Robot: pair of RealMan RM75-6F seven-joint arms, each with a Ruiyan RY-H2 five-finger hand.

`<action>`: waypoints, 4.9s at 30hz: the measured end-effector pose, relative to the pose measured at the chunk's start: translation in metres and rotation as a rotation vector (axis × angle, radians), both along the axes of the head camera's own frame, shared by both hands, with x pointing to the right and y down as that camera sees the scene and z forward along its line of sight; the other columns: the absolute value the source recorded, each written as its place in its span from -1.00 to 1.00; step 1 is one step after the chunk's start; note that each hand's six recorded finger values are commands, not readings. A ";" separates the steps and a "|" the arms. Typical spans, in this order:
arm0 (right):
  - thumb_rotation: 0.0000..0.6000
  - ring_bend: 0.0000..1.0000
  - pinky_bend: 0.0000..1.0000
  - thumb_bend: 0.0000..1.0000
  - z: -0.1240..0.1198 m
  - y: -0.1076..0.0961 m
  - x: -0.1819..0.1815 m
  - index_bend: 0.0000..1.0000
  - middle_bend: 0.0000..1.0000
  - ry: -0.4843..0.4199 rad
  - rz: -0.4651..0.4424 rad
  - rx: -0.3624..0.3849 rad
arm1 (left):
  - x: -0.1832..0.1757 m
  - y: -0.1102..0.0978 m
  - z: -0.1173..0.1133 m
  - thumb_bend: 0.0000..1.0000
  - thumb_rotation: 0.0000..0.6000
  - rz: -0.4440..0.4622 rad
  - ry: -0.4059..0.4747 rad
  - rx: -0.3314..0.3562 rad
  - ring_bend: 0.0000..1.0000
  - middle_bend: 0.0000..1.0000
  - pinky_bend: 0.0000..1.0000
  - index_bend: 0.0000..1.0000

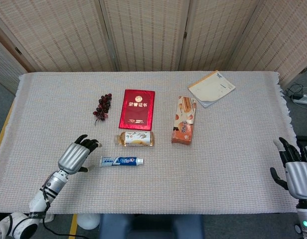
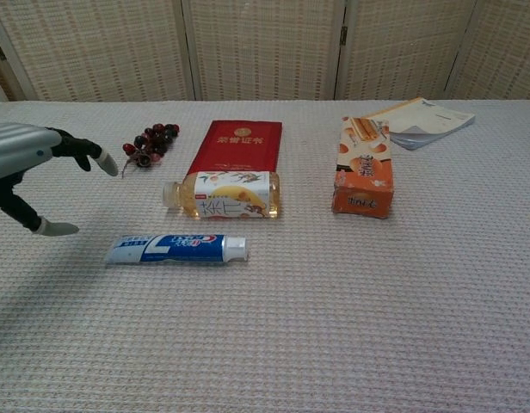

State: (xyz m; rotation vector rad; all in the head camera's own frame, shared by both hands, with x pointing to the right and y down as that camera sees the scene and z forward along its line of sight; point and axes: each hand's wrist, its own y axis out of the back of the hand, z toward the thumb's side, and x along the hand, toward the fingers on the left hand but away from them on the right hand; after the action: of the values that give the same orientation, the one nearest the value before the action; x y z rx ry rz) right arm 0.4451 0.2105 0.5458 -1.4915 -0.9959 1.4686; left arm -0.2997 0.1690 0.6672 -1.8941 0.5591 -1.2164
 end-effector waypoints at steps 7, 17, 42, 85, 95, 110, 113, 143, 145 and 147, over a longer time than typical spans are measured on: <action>1.00 -0.69 -0.94 -0.14 -0.001 0.001 0.002 -0.99 -0.80 -0.008 0.003 0.002 | 0.030 0.005 0.026 -0.48 1.00 0.042 -0.014 -0.054 -0.39 -0.43 -0.64 -0.40; 1.00 -0.69 -0.94 -0.14 0.001 0.003 0.008 -0.99 -0.80 -0.016 0.016 -0.003 | 0.054 0.014 0.049 -0.47 1.00 0.063 -0.043 -0.115 -0.39 -0.43 -0.64 -0.33; 1.00 -0.69 -0.94 -0.14 0.002 0.007 0.013 -0.99 -0.80 -0.027 0.033 -0.017 | 0.080 0.029 0.063 -0.35 1.00 0.074 0.023 -0.128 -0.22 -0.23 -0.55 -0.15; 1.00 -0.64 -0.94 -0.14 -0.026 -0.032 -0.095 -0.91 -0.68 -0.233 -0.331 0.062 | 0.084 -0.019 -0.013 0.23 1.00 -0.056 0.478 -0.058 0.48 0.51 0.20 0.55; 1.00 -0.63 -0.91 -0.14 -0.028 -0.051 -0.183 -0.90 -0.67 -0.363 -0.528 0.086 | 0.114 -0.034 -0.068 0.25 1.00 -0.041 0.638 -0.137 0.48 0.51 0.20 0.55; 1.00 -0.63 -0.91 -0.14 -0.029 -0.060 -0.261 -0.90 -0.67 -0.491 -0.620 0.111 | 0.136 -0.037 -0.093 0.28 1.00 -0.033 0.709 -0.177 0.49 0.53 0.20 0.56; 1.00 -0.63 -0.91 -0.14 -0.027 -0.061 -0.270 -0.90 -0.67 -0.494 -0.630 0.109 | 0.137 -0.037 -0.093 0.28 1.00 -0.035 0.709 -0.175 0.49 0.54 0.20 0.56; 1.00 -0.62 -0.91 -0.14 -0.023 -0.070 -0.289 -0.90 -0.64 -0.483 -0.631 0.122 | 0.137 -0.032 -0.095 0.30 1.00 -0.017 0.708 -0.181 0.49 0.54 0.20 0.57; 1.00 -0.61 -0.91 -0.14 -0.023 -0.071 -0.289 -0.90 -0.64 -0.480 -0.628 0.124 | 0.136 -0.032 -0.095 0.31 1.00 -0.015 0.709 -0.176 0.50 0.55 0.20 0.58; 1.00 -0.61 -0.91 -0.14 -0.023 -0.072 -0.289 -0.89 -0.63 -0.478 -0.628 0.126 | 0.136 -0.031 -0.095 0.32 1.00 -0.013 0.708 -0.173 0.50 0.55 0.20 0.59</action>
State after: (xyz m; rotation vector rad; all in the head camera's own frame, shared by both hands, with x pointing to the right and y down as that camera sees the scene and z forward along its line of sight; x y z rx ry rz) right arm 0.1559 0.1387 0.5228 -1.8793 -0.7560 0.6102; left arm -0.1640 0.1376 0.5717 -2.4704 0.8489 -0.5813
